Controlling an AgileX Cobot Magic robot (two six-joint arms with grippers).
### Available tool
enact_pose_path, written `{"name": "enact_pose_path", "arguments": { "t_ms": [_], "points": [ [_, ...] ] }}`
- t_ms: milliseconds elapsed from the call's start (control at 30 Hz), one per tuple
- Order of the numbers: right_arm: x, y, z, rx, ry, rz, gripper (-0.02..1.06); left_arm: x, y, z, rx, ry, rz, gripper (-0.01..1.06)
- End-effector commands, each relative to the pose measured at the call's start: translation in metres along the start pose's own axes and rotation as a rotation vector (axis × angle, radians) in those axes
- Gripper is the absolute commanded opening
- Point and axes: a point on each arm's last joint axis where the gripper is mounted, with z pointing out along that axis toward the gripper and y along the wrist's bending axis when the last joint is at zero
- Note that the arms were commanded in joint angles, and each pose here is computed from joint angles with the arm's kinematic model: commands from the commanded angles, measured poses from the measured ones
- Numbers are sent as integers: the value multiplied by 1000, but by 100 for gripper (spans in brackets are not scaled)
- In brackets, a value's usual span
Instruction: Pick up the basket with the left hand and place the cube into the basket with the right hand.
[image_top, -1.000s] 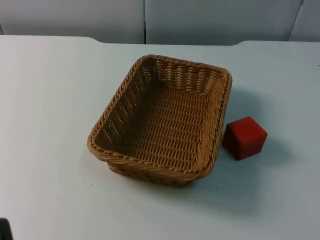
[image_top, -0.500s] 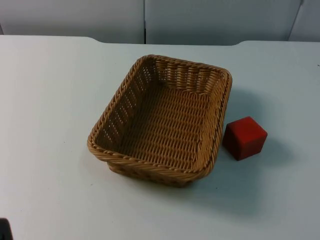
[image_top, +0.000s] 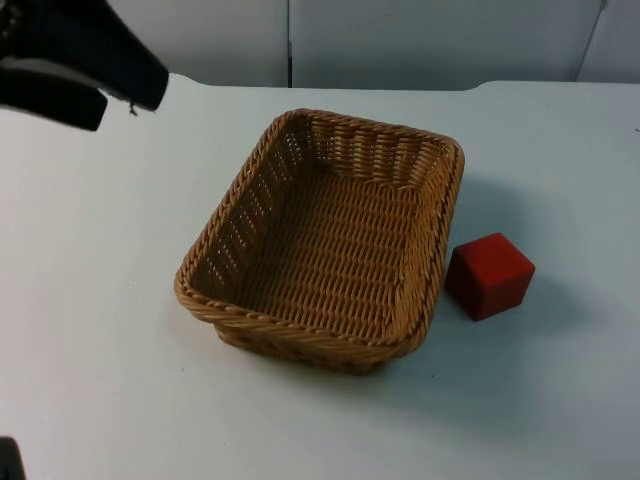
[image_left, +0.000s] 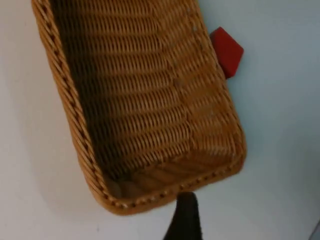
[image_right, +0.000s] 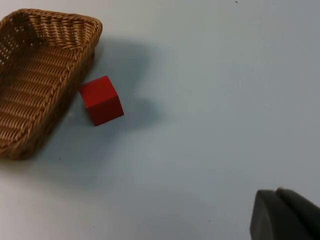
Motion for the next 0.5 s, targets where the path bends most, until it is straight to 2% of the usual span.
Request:
{"name": "enact_pose_path", "arguments": {
  "t_ms": [0,67,267,467],
  "points": [
    [-1,0,0,5,-19,0,1,-14,13,9,-17,-14,6,68],
    [-1,0,0,5,-19,0,1,-30,29,21,-52,-17,8,68],
    [-1,0,0,5,-19,0,1,-48,68,62,-102,41,15,68],
    [-1,0,0,5,-19,0,1,-47,87,99,-99,108,14,68]
  ]
}}
